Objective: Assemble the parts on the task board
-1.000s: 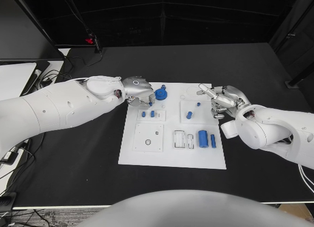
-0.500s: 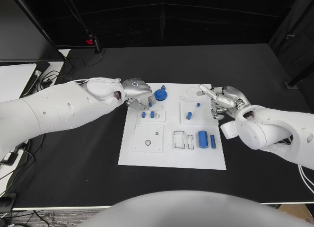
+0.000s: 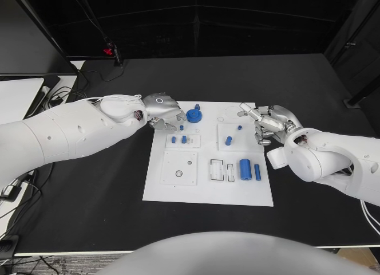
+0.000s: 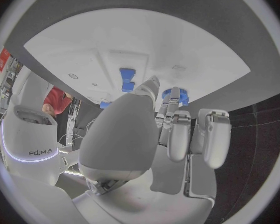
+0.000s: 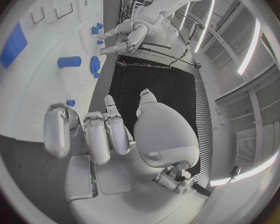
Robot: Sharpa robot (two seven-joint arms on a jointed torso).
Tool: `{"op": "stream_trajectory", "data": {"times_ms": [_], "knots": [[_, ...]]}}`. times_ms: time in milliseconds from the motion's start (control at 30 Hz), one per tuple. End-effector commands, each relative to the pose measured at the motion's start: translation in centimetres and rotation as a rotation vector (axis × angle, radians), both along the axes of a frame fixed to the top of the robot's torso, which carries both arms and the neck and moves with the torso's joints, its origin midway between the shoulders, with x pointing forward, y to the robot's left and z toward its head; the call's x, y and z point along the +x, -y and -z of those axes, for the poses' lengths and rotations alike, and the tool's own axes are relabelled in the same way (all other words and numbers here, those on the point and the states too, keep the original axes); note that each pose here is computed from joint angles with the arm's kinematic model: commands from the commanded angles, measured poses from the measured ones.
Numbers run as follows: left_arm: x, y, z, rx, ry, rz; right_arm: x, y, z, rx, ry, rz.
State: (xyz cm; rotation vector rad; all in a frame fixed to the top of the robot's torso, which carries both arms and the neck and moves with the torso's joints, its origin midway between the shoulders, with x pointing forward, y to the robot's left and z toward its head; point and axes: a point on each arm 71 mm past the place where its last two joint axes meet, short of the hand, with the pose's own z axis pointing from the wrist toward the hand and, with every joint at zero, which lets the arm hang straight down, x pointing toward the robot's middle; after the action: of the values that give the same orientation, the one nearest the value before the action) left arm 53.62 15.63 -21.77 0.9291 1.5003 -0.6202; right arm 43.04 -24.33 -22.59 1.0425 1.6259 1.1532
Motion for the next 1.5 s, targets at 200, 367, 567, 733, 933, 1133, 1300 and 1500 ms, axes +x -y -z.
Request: {"op": "stream_trajectory", "data": {"times_ms": [200, 367, 567, 733, 933, 1133, 1300, 1500], "knots": [[0.37, -2.8, -1.32, -0.022, 0.061, -0.059, 0.0, 0.1, -0.1, 0.001, 0.010, -0.001], [0.20, -5.1, -2.71, -0.043, 0.097, -0.104, -0.4, 0.5, -0.4, 0.001, 0.018, 0.005], [0.26, -7.3, -4.94, -0.311, 0.078, -0.235, -0.2, 1.1, -1.4, -0.009, 0.042, -0.014], [0.02, -8.3, -6.20, -0.699, -0.071, -0.358, 0.7, 1.5, -2.9, -0.054, 0.097, -0.040], [-0.56, -8.3, -6.76, -1.146, -0.283, -0.427, 2.8, 2.6, -4.8, -0.223, 0.231, -0.070], [-1.72, -7.2, -6.27, -1.416, -0.448, -0.377, 4.2, 3.4, -5.5, -0.476, 0.386, -0.117], [-2.78, -6.2, -5.55, -1.529, -0.522, -0.330, 4.8, 2.9, -5.3, -0.691, 0.472, -0.202], [-4.00, -5.3, -5.07, -1.578, -0.570, -0.285, 5.2, 1.6, -4.6, -0.919, 0.514, -0.305]]}}
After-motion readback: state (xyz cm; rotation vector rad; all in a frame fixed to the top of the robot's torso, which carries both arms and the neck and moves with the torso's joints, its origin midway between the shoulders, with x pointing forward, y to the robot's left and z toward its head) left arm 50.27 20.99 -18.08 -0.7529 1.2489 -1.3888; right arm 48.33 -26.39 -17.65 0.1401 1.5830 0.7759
